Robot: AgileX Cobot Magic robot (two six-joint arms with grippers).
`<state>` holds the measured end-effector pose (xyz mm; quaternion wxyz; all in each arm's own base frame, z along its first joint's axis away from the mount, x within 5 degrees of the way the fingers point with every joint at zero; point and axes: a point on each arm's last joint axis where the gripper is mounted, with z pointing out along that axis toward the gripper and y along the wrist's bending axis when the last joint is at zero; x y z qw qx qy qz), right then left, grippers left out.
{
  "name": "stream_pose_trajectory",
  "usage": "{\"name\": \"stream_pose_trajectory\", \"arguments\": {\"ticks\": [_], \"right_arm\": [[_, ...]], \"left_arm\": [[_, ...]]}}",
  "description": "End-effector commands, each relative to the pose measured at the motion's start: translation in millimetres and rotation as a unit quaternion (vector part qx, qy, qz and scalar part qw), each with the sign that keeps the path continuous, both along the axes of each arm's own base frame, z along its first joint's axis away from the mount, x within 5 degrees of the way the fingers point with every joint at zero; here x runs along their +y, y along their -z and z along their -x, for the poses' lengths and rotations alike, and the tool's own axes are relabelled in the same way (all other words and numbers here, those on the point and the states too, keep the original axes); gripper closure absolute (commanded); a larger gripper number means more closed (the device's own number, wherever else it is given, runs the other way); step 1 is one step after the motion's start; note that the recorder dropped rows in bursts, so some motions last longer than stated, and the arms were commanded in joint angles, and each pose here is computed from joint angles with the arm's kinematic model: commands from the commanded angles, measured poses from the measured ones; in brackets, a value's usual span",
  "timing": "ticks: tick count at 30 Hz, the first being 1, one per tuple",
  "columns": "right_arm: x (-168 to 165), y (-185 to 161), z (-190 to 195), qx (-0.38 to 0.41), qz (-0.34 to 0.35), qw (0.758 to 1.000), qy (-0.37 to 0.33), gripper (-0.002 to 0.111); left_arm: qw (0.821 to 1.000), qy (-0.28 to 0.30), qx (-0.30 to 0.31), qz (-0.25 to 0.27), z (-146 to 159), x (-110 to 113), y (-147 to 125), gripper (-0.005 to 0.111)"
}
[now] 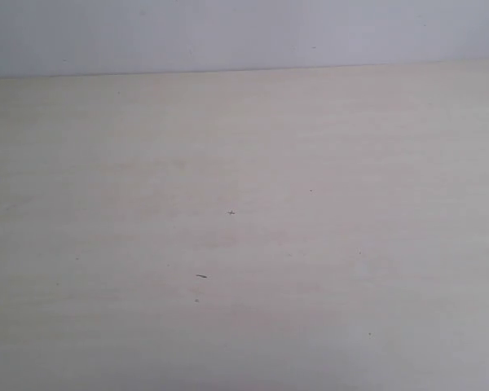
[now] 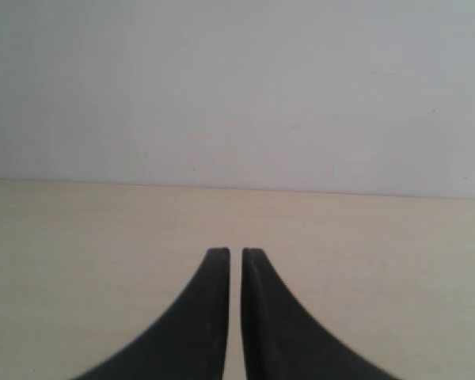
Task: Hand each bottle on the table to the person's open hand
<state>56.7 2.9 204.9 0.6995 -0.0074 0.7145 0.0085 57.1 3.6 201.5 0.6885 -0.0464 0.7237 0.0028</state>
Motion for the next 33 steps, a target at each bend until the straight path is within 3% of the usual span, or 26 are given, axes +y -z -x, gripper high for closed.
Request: {"name": "stream_pose_trajectory", "arguments": {"ticks": [1, 13, 23, 33], "right_arm": [[0.6, 2.7, 0.2, 0.007, -0.022, 1.000, -0.001, 0.108], [-3.7, 7.9, 0.6, 0.035, 0.012, 0.999, 0.021, 0.108], [-4.2, 7.1, 0.5, 0.030, -0.061, 0.997, 0.027, 0.108], [-4.1, 7.1, 0.5, 0.030, -0.065, 0.997, 0.027, 0.108]], "left_arm": [[1.000, 0.002, -0.004, 0.000, 0.3, -0.2, 0.1, 0.098], [1.000, 0.002, -0.004, 0.000, 0.3, -0.2, 0.1, 0.098], [1.000, 0.002, -0.004, 0.000, 0.3, -0.2, 0.1, 0.098], [1.000, 0.002, -0.004, 0.000, 0.3, -0.2, 0.1, 0.098]]}}
